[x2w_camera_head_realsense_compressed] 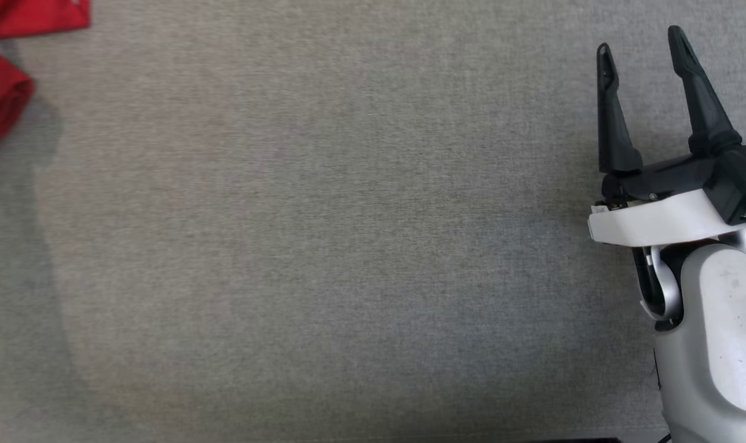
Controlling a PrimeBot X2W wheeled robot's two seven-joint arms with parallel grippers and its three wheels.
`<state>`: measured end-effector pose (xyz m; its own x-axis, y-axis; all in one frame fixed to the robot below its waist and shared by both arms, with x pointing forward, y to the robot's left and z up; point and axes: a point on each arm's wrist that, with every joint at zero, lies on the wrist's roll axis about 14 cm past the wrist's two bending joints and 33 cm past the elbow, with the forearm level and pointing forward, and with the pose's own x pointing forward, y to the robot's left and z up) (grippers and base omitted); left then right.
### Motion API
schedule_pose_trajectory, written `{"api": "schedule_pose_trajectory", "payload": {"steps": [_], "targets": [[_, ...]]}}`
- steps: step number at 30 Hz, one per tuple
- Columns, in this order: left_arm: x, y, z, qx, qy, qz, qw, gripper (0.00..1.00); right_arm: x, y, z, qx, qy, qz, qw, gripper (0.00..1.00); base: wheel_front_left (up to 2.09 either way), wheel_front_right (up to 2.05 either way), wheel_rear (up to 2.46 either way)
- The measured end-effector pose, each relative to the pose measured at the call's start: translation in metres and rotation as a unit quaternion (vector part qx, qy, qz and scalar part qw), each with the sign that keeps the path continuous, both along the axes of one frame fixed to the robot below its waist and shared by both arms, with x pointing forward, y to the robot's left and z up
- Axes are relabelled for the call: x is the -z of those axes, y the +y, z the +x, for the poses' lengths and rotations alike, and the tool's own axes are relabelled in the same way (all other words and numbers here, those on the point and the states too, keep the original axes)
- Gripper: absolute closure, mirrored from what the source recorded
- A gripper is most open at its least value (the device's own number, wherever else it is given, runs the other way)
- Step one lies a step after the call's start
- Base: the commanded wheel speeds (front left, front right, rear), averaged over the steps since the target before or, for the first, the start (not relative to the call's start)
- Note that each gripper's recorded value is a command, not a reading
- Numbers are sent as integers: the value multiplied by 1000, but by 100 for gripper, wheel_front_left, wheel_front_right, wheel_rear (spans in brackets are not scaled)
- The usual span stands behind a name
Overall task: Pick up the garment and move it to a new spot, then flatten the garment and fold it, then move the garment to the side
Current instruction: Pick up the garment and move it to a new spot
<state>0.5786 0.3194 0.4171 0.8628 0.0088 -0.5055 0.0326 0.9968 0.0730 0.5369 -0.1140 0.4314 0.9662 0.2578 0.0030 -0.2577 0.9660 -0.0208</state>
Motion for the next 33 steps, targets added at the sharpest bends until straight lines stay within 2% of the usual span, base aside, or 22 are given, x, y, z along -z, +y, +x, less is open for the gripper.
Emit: {"api": "schedule_pose_trajectory", "payload": {"steps": [5,10,11,13,14,23,29,33], "targets": [[55,-24,9,22,45,-27,998,0,28,-16,-5,17,33,-14,999,0,0,0,0],[77,-31,19,26,59,-35,997,0,38,-24,-7,25,44,-21,999,0,0,0,0],[80,-32,21,28,60,-36,997,33,39,-26,-7,27,45,-23,998,0,0,0,0],[82,-33,24,30,57,-37,997,90,39,-28,-7,29,45,-25,998,0,0,0,0],[82,-34,24,31,55,-38,997,100,39,-29,-7,30,45,-26,998,0,0,0,0],[49,-31,25,46,14,-16,999,100,22,-27,-11,30,30,-14,999,0,0,0,0],[-1,-45,30,83,-38,3,996,100,2,-28,-19,35,14,-2,999,0,0,0,0],[-46,-67,30,123,-87,13,989,100,-13,-33,-29,45,5,6,999,0,0,0,0]]}}
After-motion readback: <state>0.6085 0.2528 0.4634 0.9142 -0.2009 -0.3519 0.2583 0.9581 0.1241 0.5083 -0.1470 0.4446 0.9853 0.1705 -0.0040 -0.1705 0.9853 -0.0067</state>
